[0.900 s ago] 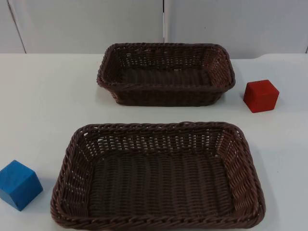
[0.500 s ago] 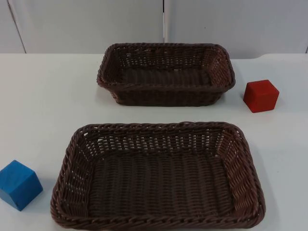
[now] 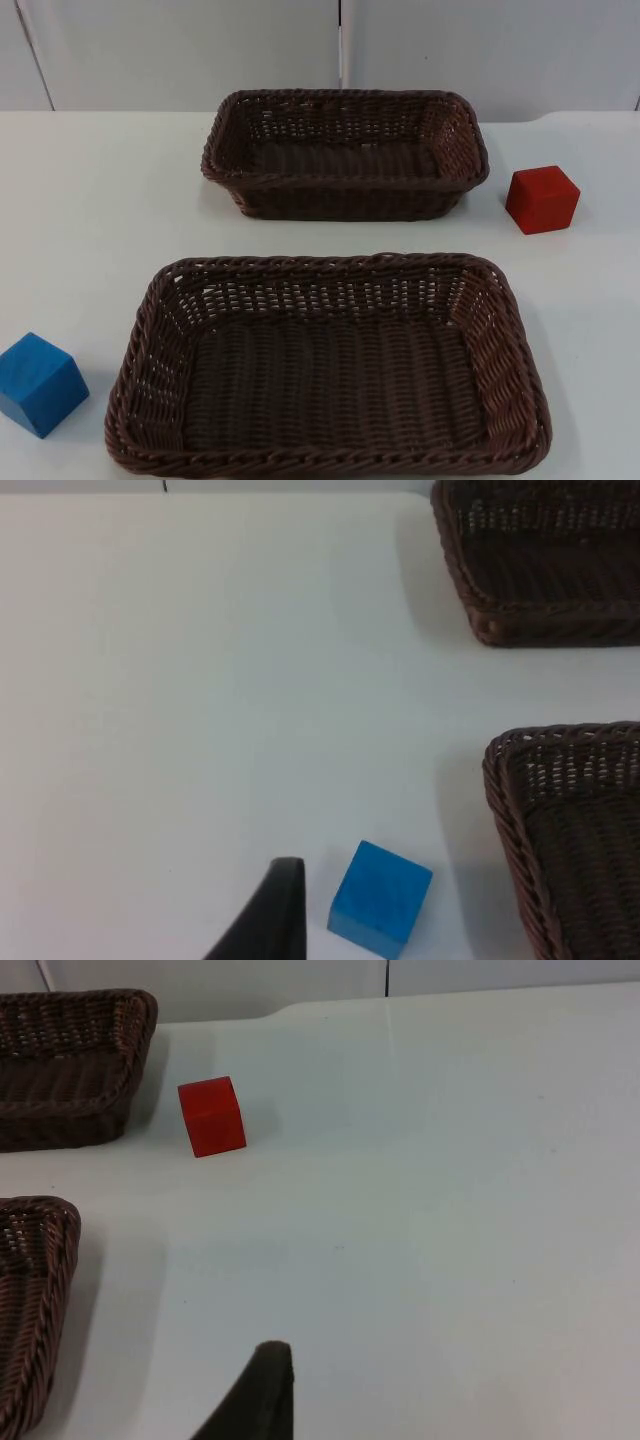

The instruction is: Pick up one cube with the left hand and place it into the upper basket. Pick up one cube with the right hand and place it into the lower basket.

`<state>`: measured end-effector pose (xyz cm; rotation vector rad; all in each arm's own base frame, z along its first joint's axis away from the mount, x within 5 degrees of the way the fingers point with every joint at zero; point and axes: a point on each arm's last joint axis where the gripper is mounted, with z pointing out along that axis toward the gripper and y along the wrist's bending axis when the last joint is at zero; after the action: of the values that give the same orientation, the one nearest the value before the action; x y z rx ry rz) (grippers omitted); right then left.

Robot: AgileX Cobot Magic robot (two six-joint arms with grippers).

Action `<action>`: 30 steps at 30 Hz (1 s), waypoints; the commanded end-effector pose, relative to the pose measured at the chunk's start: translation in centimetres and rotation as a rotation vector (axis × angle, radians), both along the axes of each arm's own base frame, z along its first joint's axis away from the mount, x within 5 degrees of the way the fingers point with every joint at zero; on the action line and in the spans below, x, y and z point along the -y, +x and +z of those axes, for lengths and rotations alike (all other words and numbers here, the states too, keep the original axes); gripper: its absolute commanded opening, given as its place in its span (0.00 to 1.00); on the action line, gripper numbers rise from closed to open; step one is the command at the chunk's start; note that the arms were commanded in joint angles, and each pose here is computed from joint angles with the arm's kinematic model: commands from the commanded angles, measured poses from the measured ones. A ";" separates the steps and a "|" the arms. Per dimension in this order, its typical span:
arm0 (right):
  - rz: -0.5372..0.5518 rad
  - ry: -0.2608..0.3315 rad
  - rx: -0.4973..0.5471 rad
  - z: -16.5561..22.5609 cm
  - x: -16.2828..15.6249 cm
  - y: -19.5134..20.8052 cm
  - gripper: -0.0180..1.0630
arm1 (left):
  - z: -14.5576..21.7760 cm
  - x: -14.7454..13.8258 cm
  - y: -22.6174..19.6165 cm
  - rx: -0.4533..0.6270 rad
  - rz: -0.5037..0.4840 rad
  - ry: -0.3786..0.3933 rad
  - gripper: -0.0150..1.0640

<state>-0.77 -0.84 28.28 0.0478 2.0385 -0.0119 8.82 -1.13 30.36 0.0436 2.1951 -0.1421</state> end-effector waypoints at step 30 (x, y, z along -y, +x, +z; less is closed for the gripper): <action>0.004 -0.008 -0.003 -0.2 0.0 0.0 0.99 | -5.3 0.9 13.5 -0.336 -0.041 -0.019 0.99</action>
<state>-0.77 -0.84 28.28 0.0478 2.0385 -0.0119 21.59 -1.99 25.39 0.0795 2.5307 -0.1911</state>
